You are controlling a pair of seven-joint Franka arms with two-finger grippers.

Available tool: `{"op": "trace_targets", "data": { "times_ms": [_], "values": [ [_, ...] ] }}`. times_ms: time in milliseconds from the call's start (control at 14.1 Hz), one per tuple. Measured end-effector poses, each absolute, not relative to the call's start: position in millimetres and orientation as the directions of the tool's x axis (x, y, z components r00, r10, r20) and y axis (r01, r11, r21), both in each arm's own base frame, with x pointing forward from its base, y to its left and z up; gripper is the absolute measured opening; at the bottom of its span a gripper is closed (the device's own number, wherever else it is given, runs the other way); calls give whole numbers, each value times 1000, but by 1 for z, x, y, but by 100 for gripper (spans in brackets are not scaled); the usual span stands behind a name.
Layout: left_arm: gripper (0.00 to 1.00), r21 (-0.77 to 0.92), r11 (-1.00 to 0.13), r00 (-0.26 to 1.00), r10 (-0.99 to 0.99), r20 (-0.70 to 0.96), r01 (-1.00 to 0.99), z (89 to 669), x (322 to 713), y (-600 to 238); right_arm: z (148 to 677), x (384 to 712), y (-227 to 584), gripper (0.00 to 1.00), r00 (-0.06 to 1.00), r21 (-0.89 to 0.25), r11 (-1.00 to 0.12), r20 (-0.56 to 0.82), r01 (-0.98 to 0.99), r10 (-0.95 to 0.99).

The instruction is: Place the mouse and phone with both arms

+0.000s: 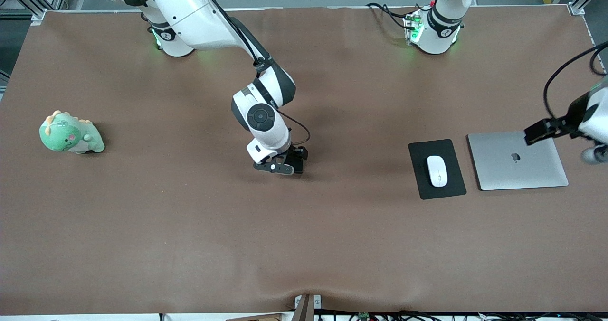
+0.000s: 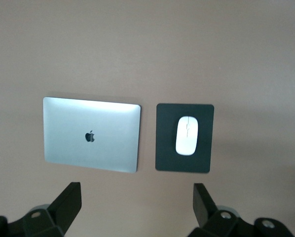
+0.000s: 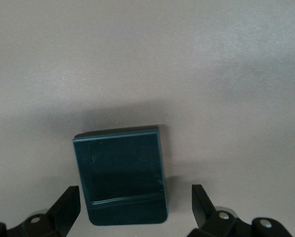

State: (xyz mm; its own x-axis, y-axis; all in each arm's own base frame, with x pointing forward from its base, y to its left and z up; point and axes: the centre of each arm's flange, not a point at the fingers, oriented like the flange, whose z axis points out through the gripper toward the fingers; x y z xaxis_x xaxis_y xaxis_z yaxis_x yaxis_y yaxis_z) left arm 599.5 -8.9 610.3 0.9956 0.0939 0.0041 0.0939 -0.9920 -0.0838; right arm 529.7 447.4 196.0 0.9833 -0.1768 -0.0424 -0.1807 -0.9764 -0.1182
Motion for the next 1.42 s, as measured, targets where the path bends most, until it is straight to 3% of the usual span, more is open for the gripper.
{"op": "trace_targets", "data": {
  "times_ms": [640,854,996,1423],
  "values": [
    [100,-67,-993,995,100,-7,99,661,530,22,171,529,460,100,988,-137,-979,6,-149,-152],
    [100,-66,-994,996,88,-6,88,662,526,16,171,527,465,97,993,-123,-986,31,-109,-113],
    [100,-67,-996,998,65,-12,64,659,527,3,176,529,466,81,995,-111,-990,45,-88,-94],
    [100,-68,-997,999,49,-14,48,658,527,-6,215,553,450,81,992,-31,-992,-36,-122,-121]
  ]
}}
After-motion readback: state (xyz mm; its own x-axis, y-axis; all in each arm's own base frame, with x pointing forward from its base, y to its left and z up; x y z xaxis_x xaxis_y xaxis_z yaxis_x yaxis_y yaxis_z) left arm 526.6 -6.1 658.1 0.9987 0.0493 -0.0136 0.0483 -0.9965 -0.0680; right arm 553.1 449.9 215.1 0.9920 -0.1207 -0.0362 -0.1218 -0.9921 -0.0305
